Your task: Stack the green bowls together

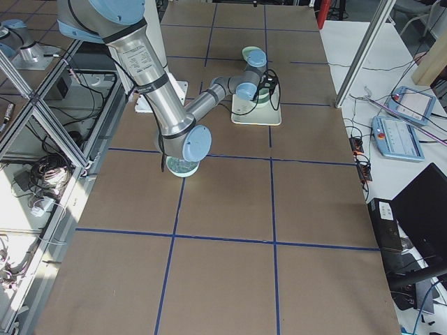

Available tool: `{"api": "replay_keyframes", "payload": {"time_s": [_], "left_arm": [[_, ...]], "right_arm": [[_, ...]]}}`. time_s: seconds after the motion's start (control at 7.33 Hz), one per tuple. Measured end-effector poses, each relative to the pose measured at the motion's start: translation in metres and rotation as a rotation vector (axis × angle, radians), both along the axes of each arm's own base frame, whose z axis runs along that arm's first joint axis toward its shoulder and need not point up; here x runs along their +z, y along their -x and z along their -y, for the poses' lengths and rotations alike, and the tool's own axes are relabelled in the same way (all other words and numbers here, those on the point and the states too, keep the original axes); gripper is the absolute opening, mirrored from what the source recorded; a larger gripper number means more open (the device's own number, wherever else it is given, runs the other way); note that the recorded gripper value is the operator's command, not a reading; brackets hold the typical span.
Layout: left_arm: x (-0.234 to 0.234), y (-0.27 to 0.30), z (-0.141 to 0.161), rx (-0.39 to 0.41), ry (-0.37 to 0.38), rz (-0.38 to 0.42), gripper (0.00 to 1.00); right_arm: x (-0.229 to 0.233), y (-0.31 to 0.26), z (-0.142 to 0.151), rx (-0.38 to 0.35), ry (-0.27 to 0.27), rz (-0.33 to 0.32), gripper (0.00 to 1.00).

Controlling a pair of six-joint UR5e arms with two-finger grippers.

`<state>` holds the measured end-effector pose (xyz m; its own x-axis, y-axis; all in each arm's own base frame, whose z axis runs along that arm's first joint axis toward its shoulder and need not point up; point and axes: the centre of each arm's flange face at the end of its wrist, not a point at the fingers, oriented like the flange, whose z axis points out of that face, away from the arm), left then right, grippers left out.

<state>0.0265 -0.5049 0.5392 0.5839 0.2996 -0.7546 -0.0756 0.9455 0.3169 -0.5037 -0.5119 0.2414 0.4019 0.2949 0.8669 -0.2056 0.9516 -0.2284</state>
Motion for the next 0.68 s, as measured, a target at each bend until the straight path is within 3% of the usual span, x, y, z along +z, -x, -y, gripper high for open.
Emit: {"api": "replay_keyframes", "payload": {"time_s": [0.14,0.27,0.41,0.55,0.68], "left_arm": [[0.000,0.000,0.000,0.000,0.000,0.000,1.00],[0.000,0.000,0.000,0.000,0.000,0.000,1.00],[0.000,0.000,-0.001,0.000,0.000,0.000,1.00],[0.000,0.000,-0.001,0.000,0.001,0.000,1.00],[0.000,0.000,-0.001,0.000,0.000,0.000,1.00]], "right_arm": [[0.001,0.004,0.000,0.002,0.006,-0.004,0.00],[0.003,0.009,-0.001,0.003,0.008,-0.011,0.14],[0.003,0.013,-0.002,0.005,0.008,-0.014,0.86],[0.002,0.016,-0.003,0.009,0.013,-0.016,1.00],[0.003,0.018,-0.004,0.026,0.025,-0.020,1.00]]}}
